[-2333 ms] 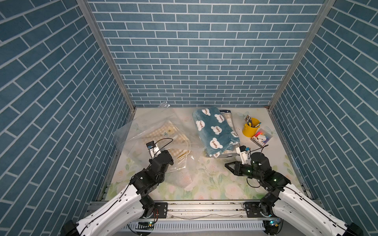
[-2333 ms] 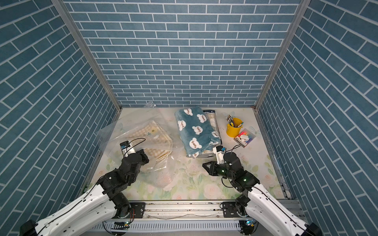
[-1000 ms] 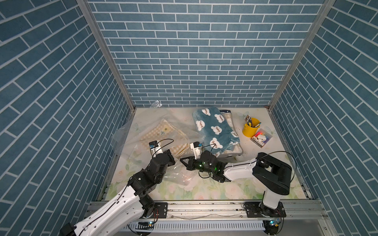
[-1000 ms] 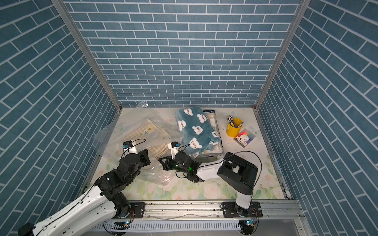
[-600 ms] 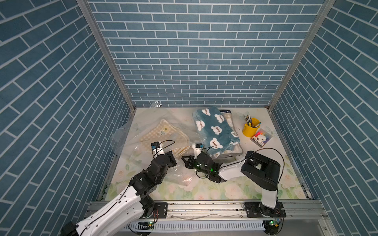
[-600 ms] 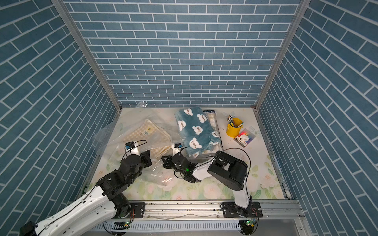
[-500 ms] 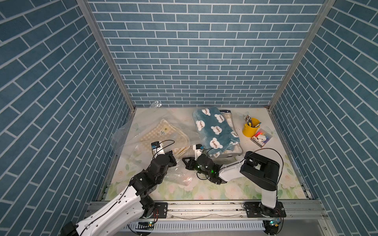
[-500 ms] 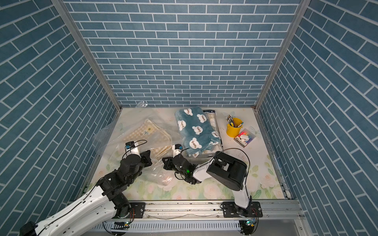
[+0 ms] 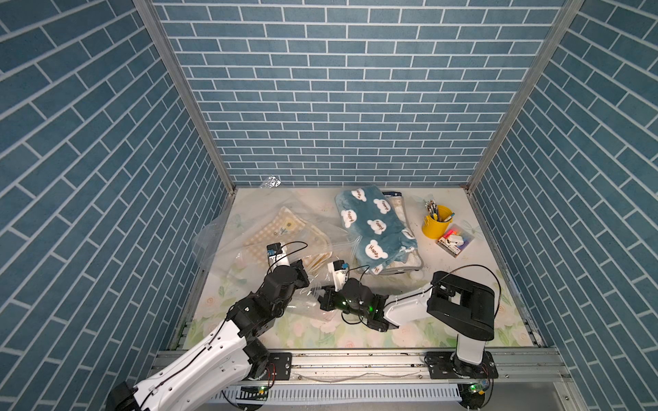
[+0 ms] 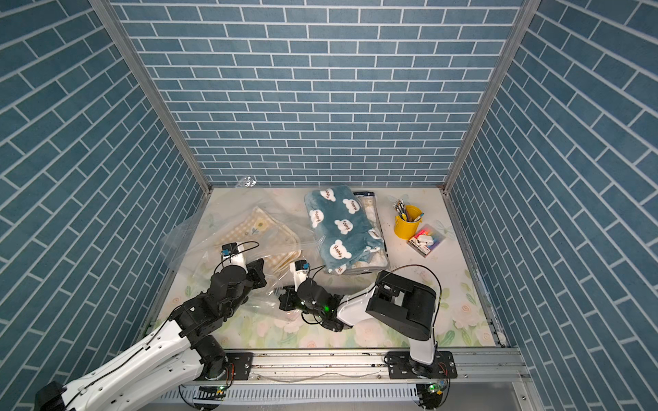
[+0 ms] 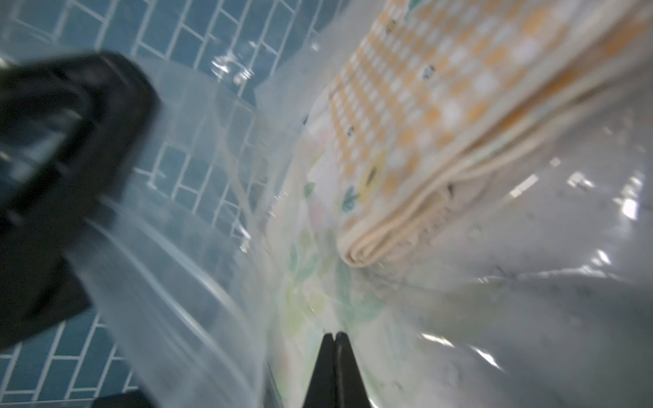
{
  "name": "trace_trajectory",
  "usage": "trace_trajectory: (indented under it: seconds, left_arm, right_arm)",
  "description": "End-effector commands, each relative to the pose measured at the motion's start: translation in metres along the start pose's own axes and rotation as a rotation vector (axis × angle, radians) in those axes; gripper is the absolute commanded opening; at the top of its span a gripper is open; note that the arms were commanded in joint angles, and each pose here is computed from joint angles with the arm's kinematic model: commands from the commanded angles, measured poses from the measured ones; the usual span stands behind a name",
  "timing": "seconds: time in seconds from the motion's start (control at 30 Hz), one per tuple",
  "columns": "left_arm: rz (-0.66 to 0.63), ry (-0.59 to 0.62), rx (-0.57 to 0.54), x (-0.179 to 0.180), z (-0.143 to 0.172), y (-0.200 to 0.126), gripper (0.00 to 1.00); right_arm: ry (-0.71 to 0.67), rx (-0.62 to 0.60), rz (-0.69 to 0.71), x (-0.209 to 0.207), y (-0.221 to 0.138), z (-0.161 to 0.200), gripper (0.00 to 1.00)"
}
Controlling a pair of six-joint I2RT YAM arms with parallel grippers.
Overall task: Take the blanket out of the vacuum bag
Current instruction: Take out the blanket from the vacuum bag.
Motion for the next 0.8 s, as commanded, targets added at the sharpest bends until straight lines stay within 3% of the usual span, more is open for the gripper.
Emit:
trace_trajectory:
  seconds: [0.0, 0.23, 0.6, 0.77]
  left_arm:
    - [0.014, -0.004, -0.013, 0.001, -0.002, -0.004, 0.00]
    - [0.016, -0.008, -0.045, 0.003, -0.008, -0.012, 0.00]
    - [0.022, -0.006, -0.038, 0.008, -0.002, -0.011, 0.00]
    - [0.017, -0.006, -0.058, 0.009, -0.006, -0.016, 0.00]
  right_arm:
    - [0.008, -0.013, 0.055, -0.015, 0.023, -0.014, 0.00]
    - [0.055, -0.032, 0.106, -0.050, 0.059, -0.032, 0.00]
    - [0.094, 0.053, 0.255, -0.098, 0.053, -0.009, 0.00]
    - [0.150, 0.111, 0.300, -0.115, 0.041, 0.007, 0.06]
Point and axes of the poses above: each gripper's point midway between its finger pads, its own y axis out along the fingers, its own x axis along the line the jaws close on, z = x × y, the point moved 8 cm from there along -y, back along the fingers, and after that the axes turned 6 degrees about -y, right-handed, at the moved point
